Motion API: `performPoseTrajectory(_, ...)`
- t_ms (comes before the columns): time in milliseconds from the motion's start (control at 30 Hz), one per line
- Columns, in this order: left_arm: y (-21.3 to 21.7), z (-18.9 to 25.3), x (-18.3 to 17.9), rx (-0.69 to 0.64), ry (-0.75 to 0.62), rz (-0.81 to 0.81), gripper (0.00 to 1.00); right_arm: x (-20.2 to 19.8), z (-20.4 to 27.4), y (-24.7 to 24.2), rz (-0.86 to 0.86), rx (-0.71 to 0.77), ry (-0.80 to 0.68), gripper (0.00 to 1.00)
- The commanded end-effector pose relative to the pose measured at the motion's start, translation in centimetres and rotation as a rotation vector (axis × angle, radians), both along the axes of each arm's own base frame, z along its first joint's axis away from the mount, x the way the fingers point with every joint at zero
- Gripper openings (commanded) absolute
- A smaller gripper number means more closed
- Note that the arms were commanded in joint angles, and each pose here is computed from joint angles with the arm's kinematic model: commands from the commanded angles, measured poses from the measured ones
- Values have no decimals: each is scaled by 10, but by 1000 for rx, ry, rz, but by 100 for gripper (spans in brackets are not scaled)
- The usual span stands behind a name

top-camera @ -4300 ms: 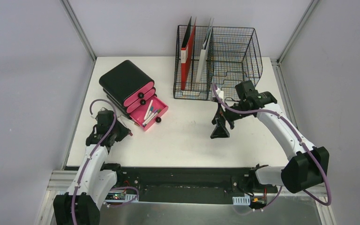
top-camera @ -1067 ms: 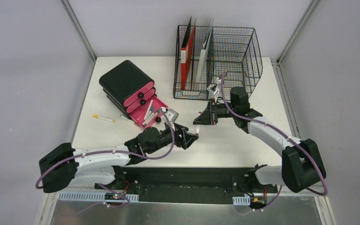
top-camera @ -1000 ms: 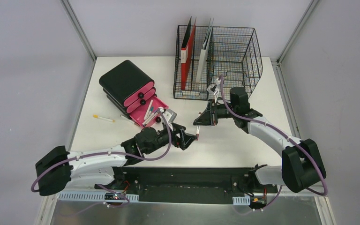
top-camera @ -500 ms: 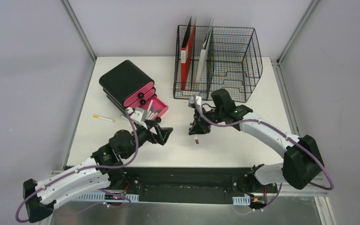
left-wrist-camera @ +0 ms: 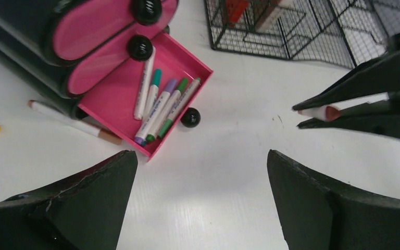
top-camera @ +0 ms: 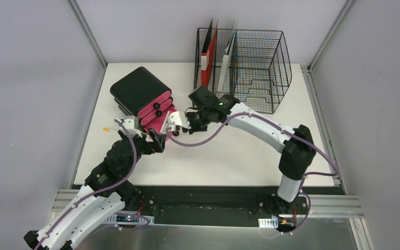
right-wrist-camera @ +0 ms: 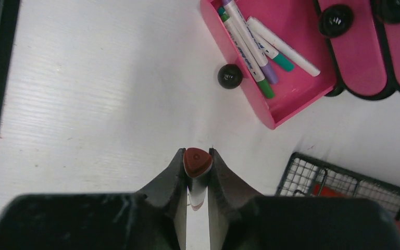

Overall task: Organize the desk
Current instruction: Place the stationery in the drawer.

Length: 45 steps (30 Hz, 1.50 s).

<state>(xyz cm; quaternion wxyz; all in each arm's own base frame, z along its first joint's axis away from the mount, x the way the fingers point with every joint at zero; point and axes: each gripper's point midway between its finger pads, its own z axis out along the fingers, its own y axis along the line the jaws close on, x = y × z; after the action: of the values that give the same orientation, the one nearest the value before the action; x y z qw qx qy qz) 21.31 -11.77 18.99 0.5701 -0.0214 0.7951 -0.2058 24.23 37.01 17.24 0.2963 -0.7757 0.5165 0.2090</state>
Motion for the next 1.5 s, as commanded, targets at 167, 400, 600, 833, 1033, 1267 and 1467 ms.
performPoseTrajectory(167,85,33,-32,-96,-86,320,96,34,-9,41,156,-223,-350,0)
performPoseTrajectory(400,118,28,-39,-112,-58,505,96,55,-12,87,192,-268,-579,0)
performPoseTrajectory(600,140,27,-48,-146,-39,631,94,64,-18,126,217,-252,-730,0)
performPoseTrajectory(833,145,23,-55,-178,-37,642,94,73,-39,155,237,-234,-829,2)
performPoseTrajectory(1033,146,20,-55,-179,-31,650,94,75,-60,157,256,-249,-864,15)
performPoseTrajectory(1267,146,19,-55,-179,-28,650,94,71,-83,157,276,-263,-888,35)
performPoseTrajectory(1467,144,18,-56,-181,-23,642,94,67,-72,158,248,-246,-875,63)
